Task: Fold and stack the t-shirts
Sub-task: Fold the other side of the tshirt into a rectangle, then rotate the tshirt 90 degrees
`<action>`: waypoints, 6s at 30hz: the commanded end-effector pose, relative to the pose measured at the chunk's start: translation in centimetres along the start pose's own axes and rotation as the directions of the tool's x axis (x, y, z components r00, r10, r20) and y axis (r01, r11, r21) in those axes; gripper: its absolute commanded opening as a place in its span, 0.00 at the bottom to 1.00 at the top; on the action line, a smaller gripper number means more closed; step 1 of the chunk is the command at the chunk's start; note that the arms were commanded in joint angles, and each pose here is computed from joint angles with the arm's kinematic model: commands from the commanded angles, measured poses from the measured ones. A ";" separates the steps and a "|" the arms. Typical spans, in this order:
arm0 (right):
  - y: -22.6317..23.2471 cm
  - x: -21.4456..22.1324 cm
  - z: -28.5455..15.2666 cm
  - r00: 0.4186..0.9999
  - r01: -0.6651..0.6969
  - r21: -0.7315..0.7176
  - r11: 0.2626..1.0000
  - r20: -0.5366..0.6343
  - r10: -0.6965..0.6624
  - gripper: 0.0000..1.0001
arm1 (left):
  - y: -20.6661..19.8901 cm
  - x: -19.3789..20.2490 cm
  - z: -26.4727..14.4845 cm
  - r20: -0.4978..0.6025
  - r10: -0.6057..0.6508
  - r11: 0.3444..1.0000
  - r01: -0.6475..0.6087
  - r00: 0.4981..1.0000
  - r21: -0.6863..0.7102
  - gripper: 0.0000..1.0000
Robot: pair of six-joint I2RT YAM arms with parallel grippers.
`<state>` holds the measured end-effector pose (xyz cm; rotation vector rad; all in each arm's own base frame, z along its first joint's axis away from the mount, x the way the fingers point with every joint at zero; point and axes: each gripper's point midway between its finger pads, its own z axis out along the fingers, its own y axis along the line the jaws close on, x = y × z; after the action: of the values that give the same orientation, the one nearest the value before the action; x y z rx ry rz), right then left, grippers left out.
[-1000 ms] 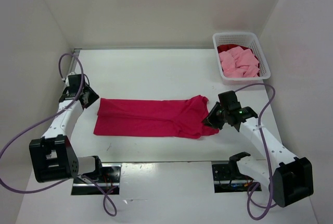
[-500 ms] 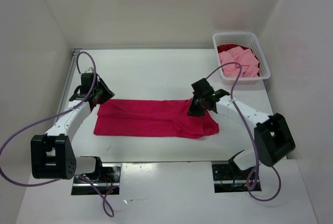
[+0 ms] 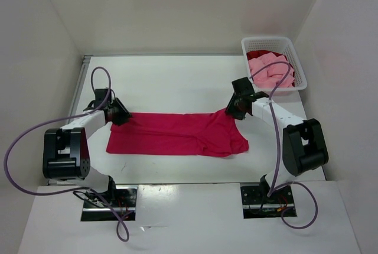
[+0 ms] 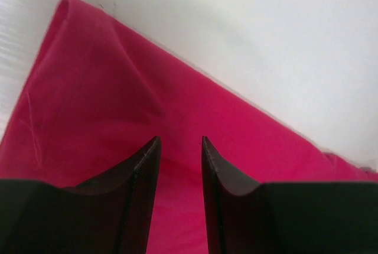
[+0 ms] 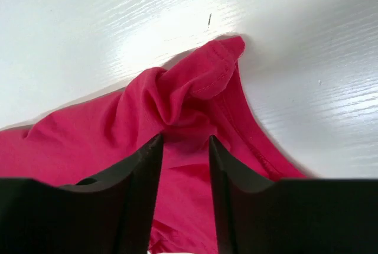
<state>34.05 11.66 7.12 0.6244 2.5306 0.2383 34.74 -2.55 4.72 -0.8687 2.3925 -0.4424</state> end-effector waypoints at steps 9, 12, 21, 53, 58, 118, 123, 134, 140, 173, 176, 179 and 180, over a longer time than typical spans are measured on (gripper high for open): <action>1.5 -3.0 1.5 0.999 0.031 -0.045 0.998 0.037 -0.030 0.12 | 3.0 -3.9 2.0 0.034 -0.174 0.985 0.174 0.984 -0.009 0.42; -0.5 -3.2 1.9 0.999 -0.035 -0.006 0.999 0.035 0.035 0.05 | 5.4 -3.9 2.3 0.024 -0.255 0.966 0.256 0.967 -0.041 0.42; -6.4 -0.5 2.2 0.985 -0.161 0.083 0.984 -0.053 0.165 0.05 | 9.6 -5.2 1.6 0.077 -0.420 0.901 0.425 0.904 -0.084 0.41; 8.7 12.1 -1.1 0.929 0.250 -0.229 0.941 -0.216 -0.299 0.24 | 1.5 -0.4 0.5 0.002 -0.163 0.986 0.163 0.987 0.026 0.45; 8.9 14.3 0.3 0.910 0.274 -0.227 0.935 -0.254 -0.328 0.21 | 4.7 -1.0 0.6 0.014 -0.242 0.970 0.242 0.970 -0.032 0.45; 22.1 -4.3 -1.9 0.962 0.261 -0.488 0.833 0.062 -0.265 0.08 | -10.6 6.4 -9.7 -0.021 0.210 0.910 -0.188 0.977 0.369 0.26; 16.4 -3.4 3.9 0.966 0.245 -0.337 0.909 0.007 -0.258 0.01 | -10.0 7.0 -8.8 -0.054 0.236 0.914 -0.203 0.970 0.352 0.14; 13.9 -3.9 10.6 0.965 0.246 -0.223 0.943 -0.040 -0.261 0.00 | -9.9 6.8 -9.5 -0.033 0.262 0.907 -0.235 0.964 0.350 0.12; 17.4 -5.4 14.2 0.962 0.230 -0.279 0.932 -0.082 -0.261 0.00 | -9.7 7.5 -10.4 -0.041 0.267 0.899 -0.234 0.963 0.370 0.17; 24.6 17.7 4.6 0.919 0.019 -0.494 0.869 -0.333 -0.209 0.51 | -8.7 3.4 -11.0 0.035 0.216 0.912 -0.214 0.976 0.350 0.33; 24.7 18.5 6.6 0.913 0.006 -0.462 0.887 -0.359 -0.193 0.38 | -8.3 4.3 -10.9 0.011 0.219 0.910 -0.208 0.976 0.359 0.33; 24.9 19.2 7.4 0.902 -0.015 -0.459 0.889 -0.389 -0.185 0.16 | -7.7 4.9 -10.4 -0.007 0.217 0.915 -0.201 0.976 0.349 0.33; 24.0 19.3 7.8 0.896 -0.021 -0.444 0.896 -0.406 -0.180 0.10 | -7.9 5.1 -10.5 -0.011 0.224 0.913 -0.206 0.974 0.353 0.33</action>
<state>32.78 43.11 1.77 0.2379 2.7224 1.0660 29.26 -10.03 14.24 -0.5021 2.3427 -0.7533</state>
